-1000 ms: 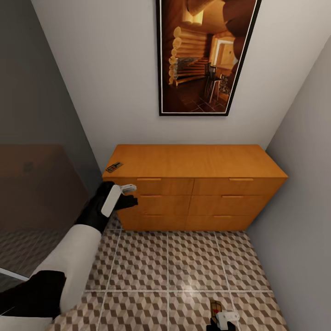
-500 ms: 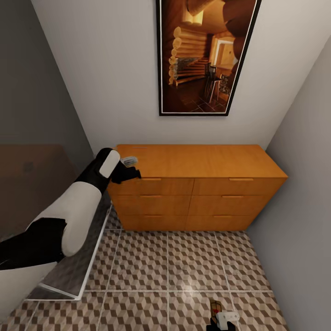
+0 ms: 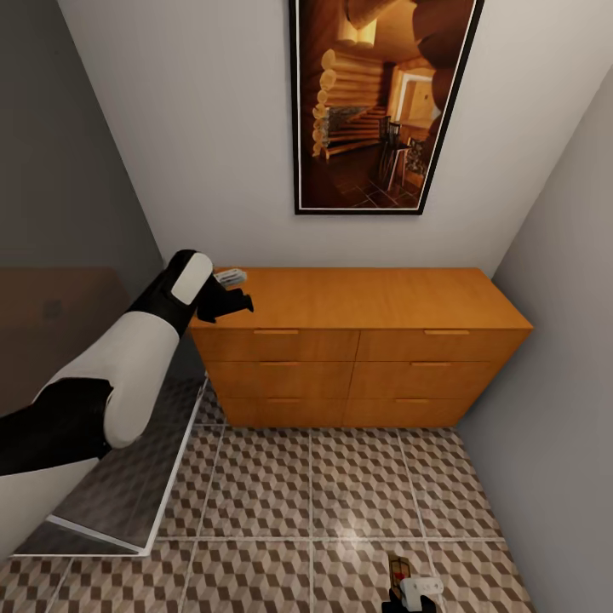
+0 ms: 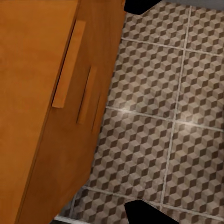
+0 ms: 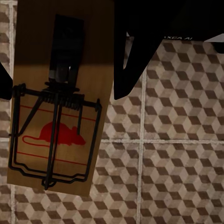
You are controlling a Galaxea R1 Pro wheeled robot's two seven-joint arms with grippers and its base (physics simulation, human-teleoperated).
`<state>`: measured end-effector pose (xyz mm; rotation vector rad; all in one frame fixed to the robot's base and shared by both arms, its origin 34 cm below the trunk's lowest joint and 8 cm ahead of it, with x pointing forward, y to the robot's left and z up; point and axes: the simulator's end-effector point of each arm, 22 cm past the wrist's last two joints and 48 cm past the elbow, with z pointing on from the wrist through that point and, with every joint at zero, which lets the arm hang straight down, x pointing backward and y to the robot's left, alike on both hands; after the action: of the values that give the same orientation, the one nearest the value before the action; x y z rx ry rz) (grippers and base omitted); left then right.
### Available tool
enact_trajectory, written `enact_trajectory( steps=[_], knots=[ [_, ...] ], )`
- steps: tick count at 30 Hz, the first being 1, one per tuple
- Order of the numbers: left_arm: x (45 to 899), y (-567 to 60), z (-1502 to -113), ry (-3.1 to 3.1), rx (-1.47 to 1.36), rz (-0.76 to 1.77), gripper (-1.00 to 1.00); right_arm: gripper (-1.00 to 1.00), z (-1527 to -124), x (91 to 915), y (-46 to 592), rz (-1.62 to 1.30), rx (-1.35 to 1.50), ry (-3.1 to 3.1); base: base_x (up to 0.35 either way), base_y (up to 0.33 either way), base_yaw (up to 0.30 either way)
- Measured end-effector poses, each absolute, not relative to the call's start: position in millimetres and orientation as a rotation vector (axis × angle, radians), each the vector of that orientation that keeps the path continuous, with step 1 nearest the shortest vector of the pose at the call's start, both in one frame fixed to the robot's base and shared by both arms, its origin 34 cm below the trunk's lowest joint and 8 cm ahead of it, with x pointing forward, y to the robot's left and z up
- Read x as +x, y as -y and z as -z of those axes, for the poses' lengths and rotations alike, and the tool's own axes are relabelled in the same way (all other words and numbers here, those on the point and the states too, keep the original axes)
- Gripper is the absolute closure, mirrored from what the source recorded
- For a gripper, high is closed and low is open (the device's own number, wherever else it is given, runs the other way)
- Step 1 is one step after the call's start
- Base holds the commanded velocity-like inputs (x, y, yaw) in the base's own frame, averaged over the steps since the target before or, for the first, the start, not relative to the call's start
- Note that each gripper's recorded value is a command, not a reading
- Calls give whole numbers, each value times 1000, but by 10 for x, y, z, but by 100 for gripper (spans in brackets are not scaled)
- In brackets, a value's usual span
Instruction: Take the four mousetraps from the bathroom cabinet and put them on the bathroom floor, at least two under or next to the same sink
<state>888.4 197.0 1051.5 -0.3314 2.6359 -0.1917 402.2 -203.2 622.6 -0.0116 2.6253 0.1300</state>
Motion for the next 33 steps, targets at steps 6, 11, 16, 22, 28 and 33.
enact_trajectory(
  steps=[6, 11, 16, 22, 28, 33],
  knots=[
    [8894, -2108, -10514, -2632, -341, 161, -100, 100, -6226, 4023, 2031, -130, -9, -2625, 0, 0, 0],
    [8919, -2258, -10545, -2618, -353, 138, -100, 100, -6229, 4028, 2027, -131, -11, -2624, 0, 0, 0],
    [9024, -2325, -10757, -2560, -309, 104, -100, 100, -6238, 4057, 2020, -134, -13, -2618, 0, 0, 0],
    [9184, -2092, -11110, -2452, -36, 194, -100, 100, -6246, 4080, 2006, -140, -14, -2612, 0, 0, 0],
    [9068, -1942, -11137, -2421, 284, 243, -100, 100, -6248, 4078, 1979, -147, -42, -2611, 0, 0, 0],
    [8934, -1980, -11196, -2392, 475, 258, -100, 100, -6250, 4072, 1944, -156, -81, -2610, 0, 0, 0]
  ],
)
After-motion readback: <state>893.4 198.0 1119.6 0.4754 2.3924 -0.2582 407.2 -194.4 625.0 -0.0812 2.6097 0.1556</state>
